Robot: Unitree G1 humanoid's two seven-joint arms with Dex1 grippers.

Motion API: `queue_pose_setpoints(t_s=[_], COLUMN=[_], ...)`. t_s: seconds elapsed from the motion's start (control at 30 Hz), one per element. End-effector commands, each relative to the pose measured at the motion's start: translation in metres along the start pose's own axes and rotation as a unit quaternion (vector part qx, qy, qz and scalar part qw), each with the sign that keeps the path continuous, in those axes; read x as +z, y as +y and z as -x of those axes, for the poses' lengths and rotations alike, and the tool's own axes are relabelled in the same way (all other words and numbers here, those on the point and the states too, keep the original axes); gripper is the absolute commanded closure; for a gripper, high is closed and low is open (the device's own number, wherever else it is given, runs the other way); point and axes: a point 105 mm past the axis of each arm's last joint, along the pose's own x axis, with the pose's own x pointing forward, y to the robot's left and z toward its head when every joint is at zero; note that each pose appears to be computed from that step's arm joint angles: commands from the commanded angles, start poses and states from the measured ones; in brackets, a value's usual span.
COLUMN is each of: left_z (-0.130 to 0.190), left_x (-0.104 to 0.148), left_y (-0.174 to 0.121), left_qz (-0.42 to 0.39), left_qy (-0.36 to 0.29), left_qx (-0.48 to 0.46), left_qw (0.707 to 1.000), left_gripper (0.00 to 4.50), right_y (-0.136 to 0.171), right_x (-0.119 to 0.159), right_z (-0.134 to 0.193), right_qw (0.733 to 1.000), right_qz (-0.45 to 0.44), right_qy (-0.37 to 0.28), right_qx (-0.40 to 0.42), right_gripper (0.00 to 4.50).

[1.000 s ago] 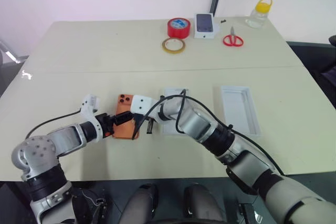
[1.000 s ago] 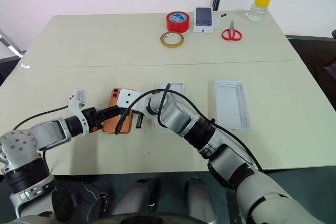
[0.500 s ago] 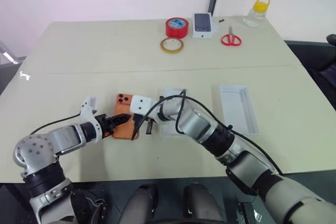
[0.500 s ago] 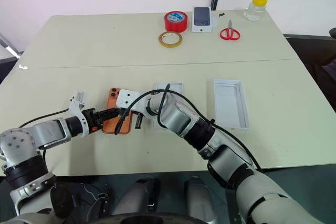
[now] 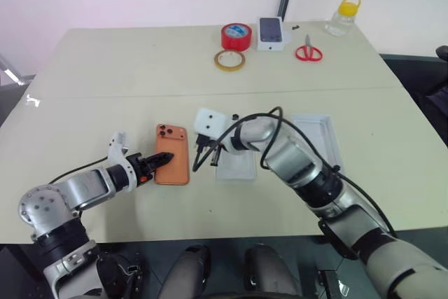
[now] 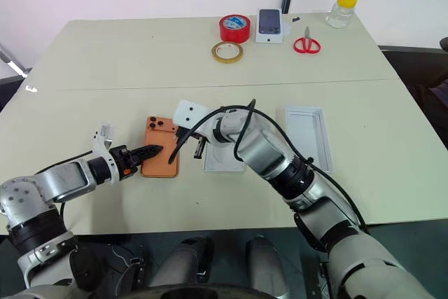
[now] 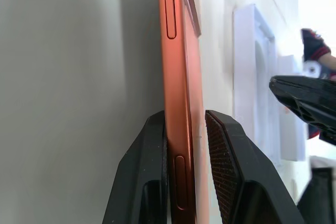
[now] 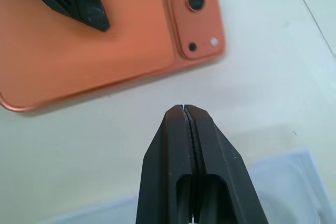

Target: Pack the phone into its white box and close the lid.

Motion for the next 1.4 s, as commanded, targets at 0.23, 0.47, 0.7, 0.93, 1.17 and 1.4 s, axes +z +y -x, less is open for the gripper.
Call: queue_pose_setpoints(t_s=[0.23,0.47,0.7,0.93,1.17,1.4], left_z=[-0.002,-0.016,-0.058,-0.081,-0.091,-0.093], left_x=[0.001,0.012,-0.004,-0.02,-0.026,-0.033], left_y=[-0.025,-0.063,-0.105,-0.108,-0.105,-0.1], left_qz=[0.008,0.015,0.027,0.038,0.041,0.012], left_qy=[-0.012,-0.02,0.031,0.062,0.079,0.1], left_qx=[-0.058,-0.099,-0.133,-0.125,-0.114,-0.107], left_qw=[0.998,0.995,0.99,0.99,0.989,0.989], left_gripper=[4.46,4.46,4.46,4.46,4.46,1.19], right_y=[-0.009,-0.025,-0.062,-0.061,-0.053,-0.052], right_x=[0.008,-0.001,-0.043,-0.073,-0.089,-0.086], right_z=[0.022,0.058,0.096,0.116,0.123,0.117], right_qw=[0.999,0.998,0.993,0.991,0.991,0.991], right_qz=[0.001,0.013,-0.029,-0.031,-0.04,-0.043], right_qy=[-0.022,-0.036,0.005,0.034,0.05,0.044], right_qx=[-0.026,-0.043,-0.112,-0.122,-0.121,-0.117], right_gripper=[4.5,4.5,4.5,4.5,4.5,4.5])
